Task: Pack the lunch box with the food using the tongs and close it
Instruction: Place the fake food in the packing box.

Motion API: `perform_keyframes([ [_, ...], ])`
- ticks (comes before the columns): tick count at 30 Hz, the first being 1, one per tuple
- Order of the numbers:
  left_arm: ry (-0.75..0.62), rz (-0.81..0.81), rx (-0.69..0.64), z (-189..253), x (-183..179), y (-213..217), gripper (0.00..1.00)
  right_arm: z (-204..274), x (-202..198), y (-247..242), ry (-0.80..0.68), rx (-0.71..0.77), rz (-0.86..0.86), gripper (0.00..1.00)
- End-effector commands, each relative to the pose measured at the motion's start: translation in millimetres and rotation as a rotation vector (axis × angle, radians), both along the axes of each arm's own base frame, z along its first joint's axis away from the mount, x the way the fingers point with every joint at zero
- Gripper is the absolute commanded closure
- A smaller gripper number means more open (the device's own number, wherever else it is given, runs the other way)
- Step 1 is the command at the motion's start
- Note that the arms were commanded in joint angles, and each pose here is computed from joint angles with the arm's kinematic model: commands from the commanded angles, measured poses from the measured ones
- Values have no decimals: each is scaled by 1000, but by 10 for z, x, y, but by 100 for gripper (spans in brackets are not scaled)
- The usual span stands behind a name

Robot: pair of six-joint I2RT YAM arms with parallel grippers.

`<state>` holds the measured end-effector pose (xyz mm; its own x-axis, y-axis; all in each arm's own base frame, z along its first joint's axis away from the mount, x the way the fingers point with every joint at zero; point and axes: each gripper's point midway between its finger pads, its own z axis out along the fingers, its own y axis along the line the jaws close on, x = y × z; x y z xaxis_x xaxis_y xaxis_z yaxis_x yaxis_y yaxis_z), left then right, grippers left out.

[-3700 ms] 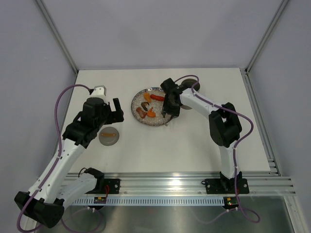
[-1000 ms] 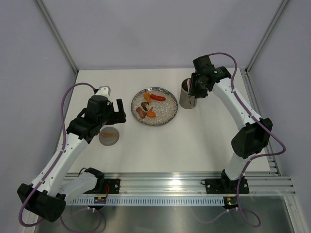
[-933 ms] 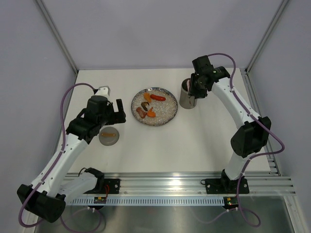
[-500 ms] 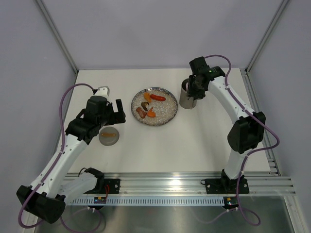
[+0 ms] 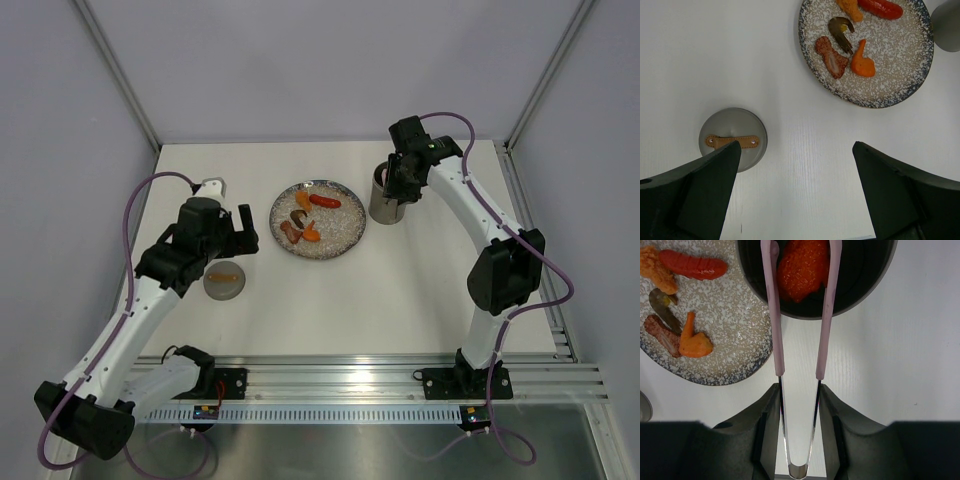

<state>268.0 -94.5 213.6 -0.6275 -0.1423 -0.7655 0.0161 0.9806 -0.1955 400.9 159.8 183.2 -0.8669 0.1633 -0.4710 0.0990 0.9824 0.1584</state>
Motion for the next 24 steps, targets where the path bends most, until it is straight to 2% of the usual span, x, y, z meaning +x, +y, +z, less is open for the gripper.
perform_keyframes([
  [1,-57,-6,-30,190,102,-63,1,209,139,15,-73,18,0,59],
  [6,-58,-9,-29,190,101,-64,1,209,148,2,-74,12,-7,58],
  [8,-58,-10,-25,190,102,-60,1,214,152,1,-75,12,-9,54],
  [17,-51,-7,-23,150,98,-56,1,219,160,6,-80,12,-5,55],
  [20,-52,-7,-21,152,94,-51,1,262,161,11,-93,20,-2,67],
  [22,-51,-5,-18,149,94,-45,1,339,159,38,-114,35,11,80],
  [24,-53,0,-18,154,94,-37,1,385,152,65,-127,52,26,85],
])
